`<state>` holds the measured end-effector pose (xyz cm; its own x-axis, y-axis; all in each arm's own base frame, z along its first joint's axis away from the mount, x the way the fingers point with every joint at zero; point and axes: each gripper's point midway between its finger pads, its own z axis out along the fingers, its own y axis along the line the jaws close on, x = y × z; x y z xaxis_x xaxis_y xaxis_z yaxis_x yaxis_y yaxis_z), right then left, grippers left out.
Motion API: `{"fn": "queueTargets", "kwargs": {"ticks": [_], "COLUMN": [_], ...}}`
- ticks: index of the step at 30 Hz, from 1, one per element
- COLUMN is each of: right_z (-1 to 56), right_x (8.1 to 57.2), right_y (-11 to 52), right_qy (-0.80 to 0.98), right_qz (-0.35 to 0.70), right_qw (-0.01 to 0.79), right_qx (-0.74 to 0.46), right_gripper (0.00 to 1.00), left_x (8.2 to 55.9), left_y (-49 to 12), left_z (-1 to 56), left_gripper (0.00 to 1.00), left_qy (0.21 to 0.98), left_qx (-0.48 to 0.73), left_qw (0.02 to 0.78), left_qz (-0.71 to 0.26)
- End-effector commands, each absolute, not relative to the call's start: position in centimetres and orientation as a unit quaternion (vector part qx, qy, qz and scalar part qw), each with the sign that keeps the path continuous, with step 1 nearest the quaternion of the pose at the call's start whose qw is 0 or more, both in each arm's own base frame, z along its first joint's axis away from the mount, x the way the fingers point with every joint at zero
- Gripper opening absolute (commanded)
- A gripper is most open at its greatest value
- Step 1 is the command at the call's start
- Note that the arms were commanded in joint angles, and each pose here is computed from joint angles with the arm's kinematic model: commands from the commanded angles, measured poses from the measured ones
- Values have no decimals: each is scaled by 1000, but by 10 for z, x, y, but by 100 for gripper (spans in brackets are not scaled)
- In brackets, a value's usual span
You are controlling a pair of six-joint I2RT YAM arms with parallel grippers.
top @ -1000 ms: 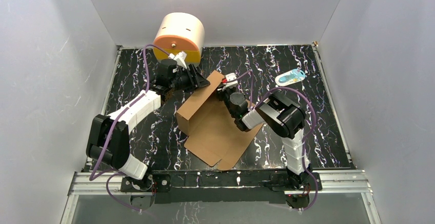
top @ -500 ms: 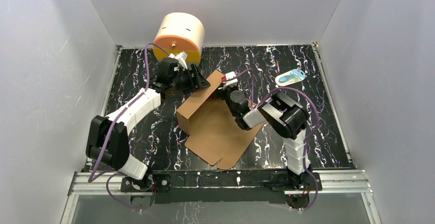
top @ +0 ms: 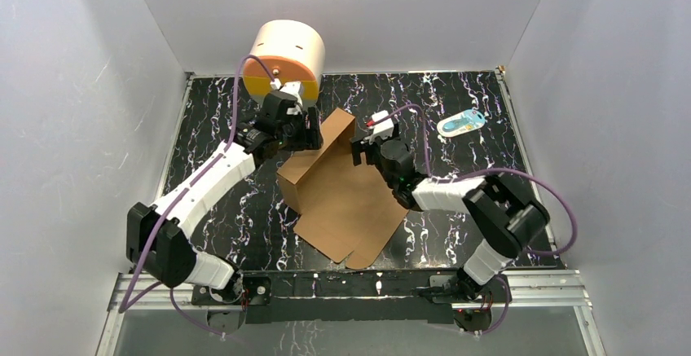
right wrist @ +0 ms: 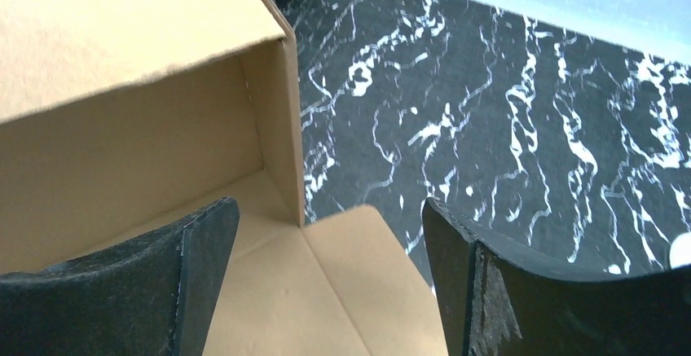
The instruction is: Fold the paper box
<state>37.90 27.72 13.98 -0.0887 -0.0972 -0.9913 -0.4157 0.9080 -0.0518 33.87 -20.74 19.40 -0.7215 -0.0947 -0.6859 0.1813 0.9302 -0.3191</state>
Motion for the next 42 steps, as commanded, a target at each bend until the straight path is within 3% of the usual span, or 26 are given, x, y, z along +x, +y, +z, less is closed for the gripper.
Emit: {"fn": "queueTargets", "kwargs": {"ticks": [1,8,15,19,24,27,32,38,42], "right_z": [127,138,171,177,182,185,195,233,262], "right_x": [357,321,299,296,292,290,287,281,277], "right_y": [247,200,174,161,152,148,145,154,167], "right_qy": [775,793,755,743,736,727,718,712,724], "right_qz": [93,77,107,99,95,100,107,134,140], "right_qw": [603,593,643,659,669,678,687,688,668], "right_qx": [-162,-120,-76,-54,-42,-34,-30,-52,-103], "right_gripper": [95,99,98,99,99,99,99,99,99], "left_x": [328,299,308,314,321,324,329,334,337], "left_y": [-187,-210,-212,-220,-224,-221,-213,-196,-170], "left_z": [234,251,248,244,234,232,234,233,219], "left_gripper": [69,69,69,69,61,49,27,17,16], "left_qy": [896,867,817,797,778,758,758,793,841], "left_qx": [58,135,166,191,208,208,198,172,123], "left_qw": [433,478,503,499,490,490,488,482,449], "left_qz": [-82,45,230,281,334,376,383,330,275]}}
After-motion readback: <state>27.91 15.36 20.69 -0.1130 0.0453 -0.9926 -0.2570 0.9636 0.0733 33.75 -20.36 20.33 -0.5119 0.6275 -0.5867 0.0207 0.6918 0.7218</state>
